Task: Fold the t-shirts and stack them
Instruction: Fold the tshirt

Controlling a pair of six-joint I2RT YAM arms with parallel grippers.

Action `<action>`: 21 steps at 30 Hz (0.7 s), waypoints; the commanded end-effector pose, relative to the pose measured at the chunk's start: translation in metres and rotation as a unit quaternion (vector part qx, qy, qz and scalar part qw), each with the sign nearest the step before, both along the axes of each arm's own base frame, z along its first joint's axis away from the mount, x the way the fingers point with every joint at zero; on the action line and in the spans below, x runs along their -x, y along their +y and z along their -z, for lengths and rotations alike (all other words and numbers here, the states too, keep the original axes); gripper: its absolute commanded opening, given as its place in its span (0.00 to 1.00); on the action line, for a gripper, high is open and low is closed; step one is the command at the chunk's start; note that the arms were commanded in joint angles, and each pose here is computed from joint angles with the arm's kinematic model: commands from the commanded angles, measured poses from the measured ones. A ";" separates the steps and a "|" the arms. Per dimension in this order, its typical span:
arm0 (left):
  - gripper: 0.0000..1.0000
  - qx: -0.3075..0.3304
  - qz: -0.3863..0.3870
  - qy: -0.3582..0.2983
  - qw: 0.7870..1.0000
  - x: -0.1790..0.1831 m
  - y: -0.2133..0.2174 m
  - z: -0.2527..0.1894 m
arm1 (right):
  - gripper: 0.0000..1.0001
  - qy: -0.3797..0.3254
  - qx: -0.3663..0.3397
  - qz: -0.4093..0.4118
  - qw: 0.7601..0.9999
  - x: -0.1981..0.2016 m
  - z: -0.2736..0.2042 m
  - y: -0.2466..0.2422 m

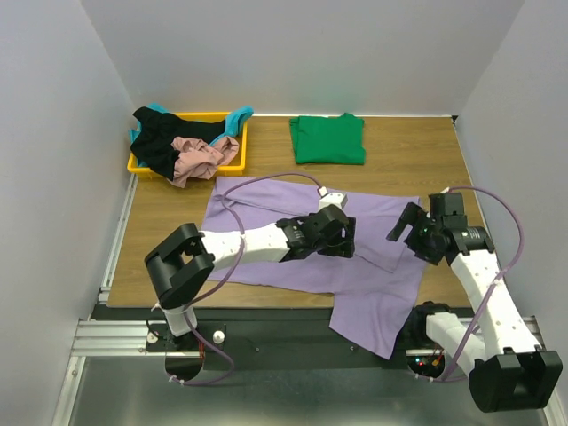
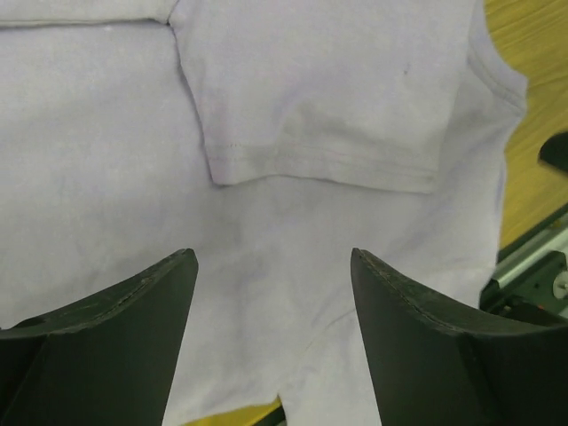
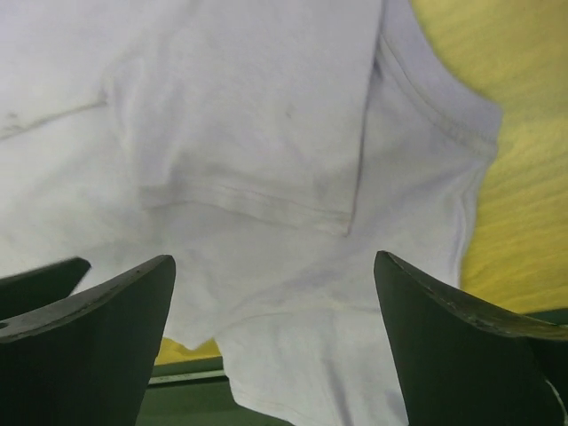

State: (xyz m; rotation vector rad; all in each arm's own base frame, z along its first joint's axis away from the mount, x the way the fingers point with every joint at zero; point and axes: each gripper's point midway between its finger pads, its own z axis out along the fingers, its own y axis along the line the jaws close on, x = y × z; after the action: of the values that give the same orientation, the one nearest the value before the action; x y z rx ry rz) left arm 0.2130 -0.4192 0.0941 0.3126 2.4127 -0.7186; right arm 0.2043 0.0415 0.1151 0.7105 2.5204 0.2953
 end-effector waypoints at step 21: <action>0.95 -0.060 -0.289 -0.089 0.951 -0.200 0.196 -0.039 | 1.00 0.042 0.107 0.062 0.991 -0.184 0.072 -0.038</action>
State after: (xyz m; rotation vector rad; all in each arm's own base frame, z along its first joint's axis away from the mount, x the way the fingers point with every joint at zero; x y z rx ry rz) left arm 0.3920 -0.2268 0.1226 -0.2844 2.2443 -0.2994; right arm 0.3534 0.0220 0.0367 0.7811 2.6216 0.0421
